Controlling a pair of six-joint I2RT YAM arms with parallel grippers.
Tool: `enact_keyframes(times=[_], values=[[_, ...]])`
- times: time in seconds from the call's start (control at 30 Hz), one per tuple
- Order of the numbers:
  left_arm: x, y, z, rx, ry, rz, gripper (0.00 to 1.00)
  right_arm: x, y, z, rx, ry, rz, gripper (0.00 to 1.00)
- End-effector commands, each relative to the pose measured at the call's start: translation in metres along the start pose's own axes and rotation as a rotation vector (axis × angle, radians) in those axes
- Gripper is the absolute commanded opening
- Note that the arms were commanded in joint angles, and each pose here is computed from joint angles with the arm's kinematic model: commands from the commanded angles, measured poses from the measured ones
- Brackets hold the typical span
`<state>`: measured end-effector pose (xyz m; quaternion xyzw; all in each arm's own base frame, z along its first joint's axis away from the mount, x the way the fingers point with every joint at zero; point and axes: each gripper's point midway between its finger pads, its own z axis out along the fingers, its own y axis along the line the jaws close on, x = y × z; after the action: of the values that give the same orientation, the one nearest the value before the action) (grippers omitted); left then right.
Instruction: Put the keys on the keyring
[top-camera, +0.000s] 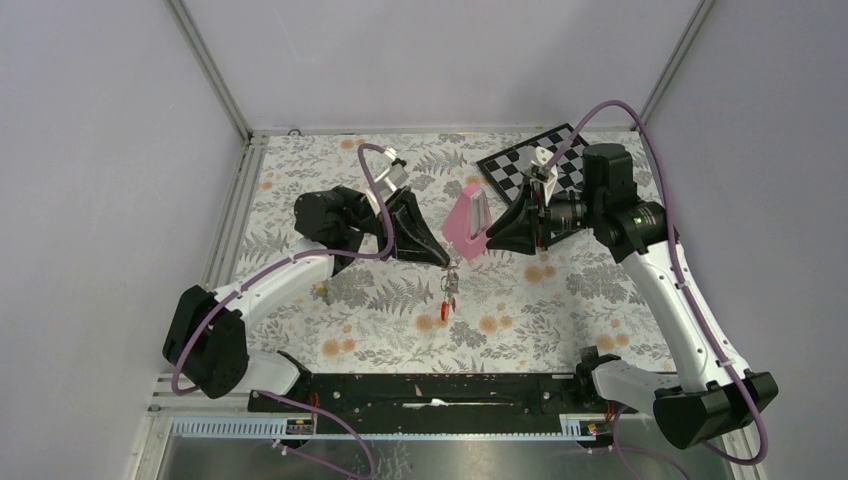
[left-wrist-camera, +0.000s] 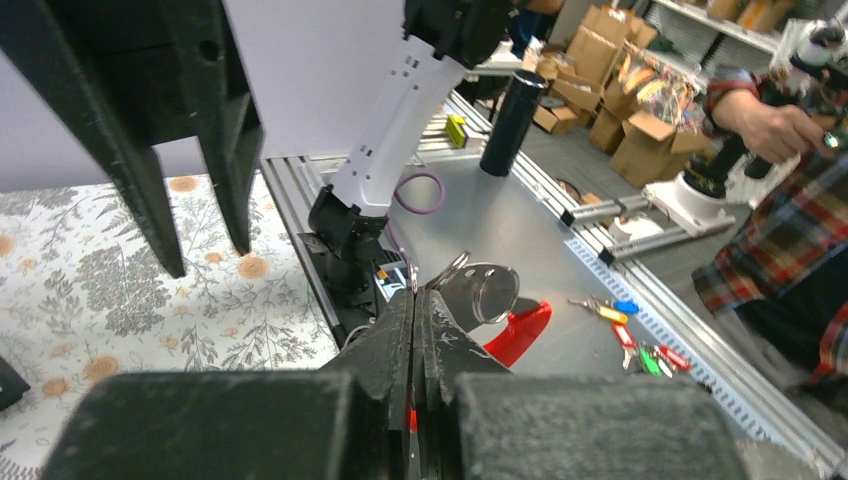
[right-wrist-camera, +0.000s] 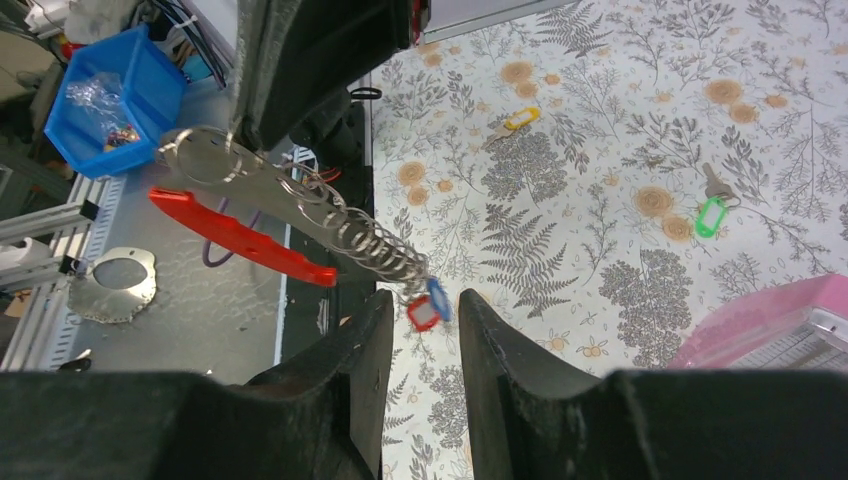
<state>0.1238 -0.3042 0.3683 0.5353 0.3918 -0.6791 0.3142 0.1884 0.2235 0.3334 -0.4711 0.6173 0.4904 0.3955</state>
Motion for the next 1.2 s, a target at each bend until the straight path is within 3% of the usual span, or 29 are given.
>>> enact_keyframes(times=[0.0, 0.33, 0.53, 1.17], values=[[-0.009, 0.029, -0.002, -0.110, -0.090, -0.033, 0.00, -0.027, 0.005, 0.003, -0.051, -0.052, -0.009, 0.38], [0.007, 0.067, -0.006, -0.233, -0.096, -0.155, 0.00, -0.030, 0.004, 0.011, -0.083, -0.057, 0.011, 0.41], [0.019, 0.095, -0.010, -0.336, -0.070, -0.226, 0.00, -0.021, 0.008, 0.006, -0.048, -0.024, -0.057, 0.41], [0.025, 0.106, -0.011, -0.367, -0.070, -0.258, 0.00, 0.032, -0.004, 0.018, -0.007, 0.087, -0.074, 0.44]])
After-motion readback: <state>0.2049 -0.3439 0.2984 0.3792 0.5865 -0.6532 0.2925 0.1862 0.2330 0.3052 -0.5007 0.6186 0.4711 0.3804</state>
